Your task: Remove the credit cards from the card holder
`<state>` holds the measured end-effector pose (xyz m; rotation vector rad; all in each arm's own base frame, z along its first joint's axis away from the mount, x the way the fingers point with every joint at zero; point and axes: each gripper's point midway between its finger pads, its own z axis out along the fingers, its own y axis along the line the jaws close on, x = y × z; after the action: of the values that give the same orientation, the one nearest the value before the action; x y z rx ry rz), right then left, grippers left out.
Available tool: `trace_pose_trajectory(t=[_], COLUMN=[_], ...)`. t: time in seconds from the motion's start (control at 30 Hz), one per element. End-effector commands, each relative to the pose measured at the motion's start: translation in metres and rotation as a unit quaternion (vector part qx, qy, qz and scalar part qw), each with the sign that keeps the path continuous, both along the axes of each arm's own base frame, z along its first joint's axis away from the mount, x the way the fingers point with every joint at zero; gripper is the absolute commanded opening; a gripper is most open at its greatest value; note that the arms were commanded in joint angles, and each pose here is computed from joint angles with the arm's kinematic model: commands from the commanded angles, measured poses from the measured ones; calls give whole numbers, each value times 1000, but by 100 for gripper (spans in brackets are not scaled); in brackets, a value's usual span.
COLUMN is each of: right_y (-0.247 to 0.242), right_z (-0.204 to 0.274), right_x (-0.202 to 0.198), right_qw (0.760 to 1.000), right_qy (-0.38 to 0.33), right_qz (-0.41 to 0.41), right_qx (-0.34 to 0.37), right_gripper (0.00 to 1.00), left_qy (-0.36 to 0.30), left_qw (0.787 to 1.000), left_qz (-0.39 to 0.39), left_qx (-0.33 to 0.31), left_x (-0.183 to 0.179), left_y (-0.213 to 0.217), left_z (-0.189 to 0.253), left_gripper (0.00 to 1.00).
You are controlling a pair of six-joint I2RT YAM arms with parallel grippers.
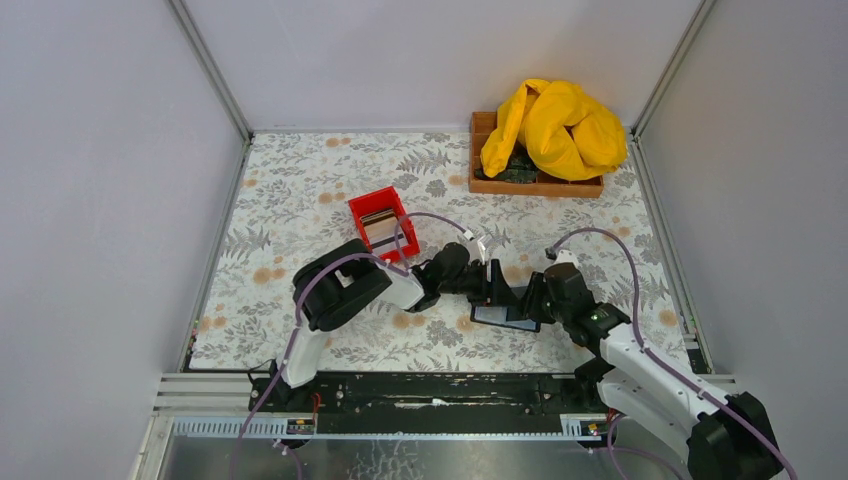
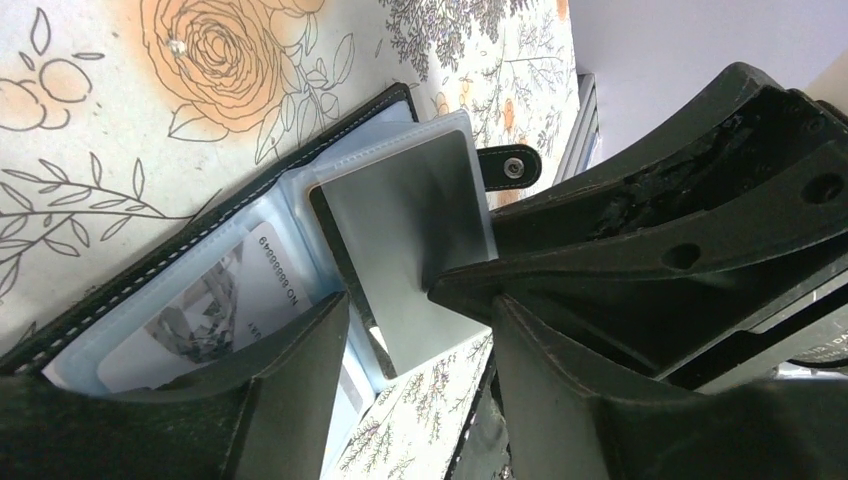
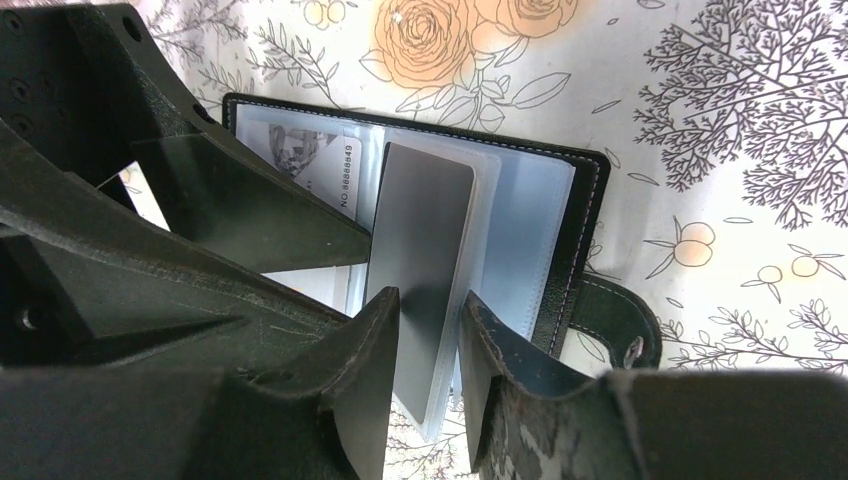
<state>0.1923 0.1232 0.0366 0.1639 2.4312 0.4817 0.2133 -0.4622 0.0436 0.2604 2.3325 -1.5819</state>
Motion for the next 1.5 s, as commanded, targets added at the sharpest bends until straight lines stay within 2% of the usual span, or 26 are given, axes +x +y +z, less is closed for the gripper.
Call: trace_pose_trajectory(t=[0.0,0.1,0.2,0.33,0.47,0.67,0.87,1.03,1.2,1.3,1.37,1.47], right_y=[47,50,48,37,30,25,15,-1,-12,-21,-23,-25], right_z=[51,50,54,65,73,65,68,61,43,35,31,26], right_x=[19,18,19,19,16,13,17,20,22,25,25,25], right_qw=[994,994,994,994,994,995,995,996,996,995,994,995], right_qy=[-64,-64,-70,-87,-100,-92,-100,-81,-52,-42,-38,-32], right_qz=[51,56,54,47,43,41,9,-33,-66,-86,-91,-90], right_qx=[75,71,65,41,34,24,12,-20,-38,-37,-39,-41], right_gripper=[37,37,37,40,46,46,45,55,62,58,50,46], left_qy=[14,18,23,31,33,33,36,36,36,40,45,47], left_qw=[1000,1000,1000,999,999,999,999,999,999,998,997,997], left_qz=[-8,-8,-14,-18,-16,-17,-18,-15,-11,-5,-4,-3], left_qx=[25,23,16,14,16,17,20,27,32,46,56,64], left_x=[-8,-8,-10,-12,-12,-12,-13,-11,-9,-8,-8,-8], left_y=[0,0,-2,-3,-3,-3,-3,-3,-2,0,1,1], left_z=[-21,-22,-22,-25,-27,-27,-30,-32,-33,-39,-44,-48], left_gripper=[61,55,36,20,17,11,0,0,9,9,6,2])
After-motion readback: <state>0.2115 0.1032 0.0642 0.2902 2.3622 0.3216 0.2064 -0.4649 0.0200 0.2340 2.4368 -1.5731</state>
